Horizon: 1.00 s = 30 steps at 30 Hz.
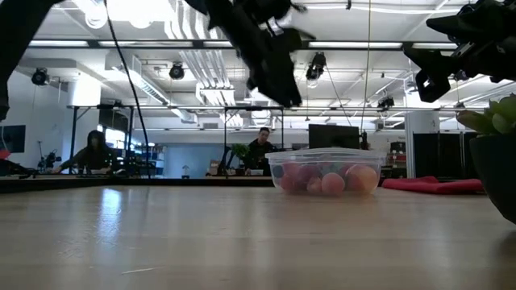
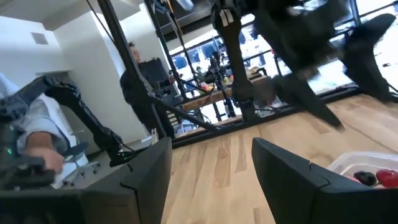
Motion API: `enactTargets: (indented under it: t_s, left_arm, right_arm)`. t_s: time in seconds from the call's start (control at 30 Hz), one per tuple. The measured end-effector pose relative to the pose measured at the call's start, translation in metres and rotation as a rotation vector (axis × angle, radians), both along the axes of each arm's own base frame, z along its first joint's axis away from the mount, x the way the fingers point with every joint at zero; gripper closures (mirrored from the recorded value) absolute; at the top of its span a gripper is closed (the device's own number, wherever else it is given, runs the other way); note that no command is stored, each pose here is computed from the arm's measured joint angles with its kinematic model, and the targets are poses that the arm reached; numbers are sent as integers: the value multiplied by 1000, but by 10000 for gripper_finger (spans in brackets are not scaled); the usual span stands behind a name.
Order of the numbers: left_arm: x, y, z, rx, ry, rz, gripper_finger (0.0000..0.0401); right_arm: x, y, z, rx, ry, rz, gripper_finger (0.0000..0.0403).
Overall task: Pick and placing Produce into tupperware
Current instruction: Return to Home Position
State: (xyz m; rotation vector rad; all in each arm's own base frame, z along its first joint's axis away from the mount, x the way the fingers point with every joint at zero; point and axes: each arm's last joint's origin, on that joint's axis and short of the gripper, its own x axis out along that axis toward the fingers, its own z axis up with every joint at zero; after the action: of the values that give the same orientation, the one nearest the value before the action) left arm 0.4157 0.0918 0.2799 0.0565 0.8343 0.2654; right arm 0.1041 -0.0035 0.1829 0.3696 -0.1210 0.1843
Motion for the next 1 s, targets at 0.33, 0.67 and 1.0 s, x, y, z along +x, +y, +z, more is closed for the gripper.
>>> enactTargets:
  t_s: [0.33, 0.67, 1.0]
  left_arm:
    - [-77, -28, 106, -28, -315, -99, 125]
    - [-168, -60, 104, -177, -430, -51, 125]
    - [-231, -91, 41, -390, -832, -154, 125]
  right_arm:
    - [0, 0, 0, 0, 0, 0, 188]
    - [0, 0, 0, 0, 0, 0, 188]
    - [0, 0, 0, 0, 0, 0, 188]
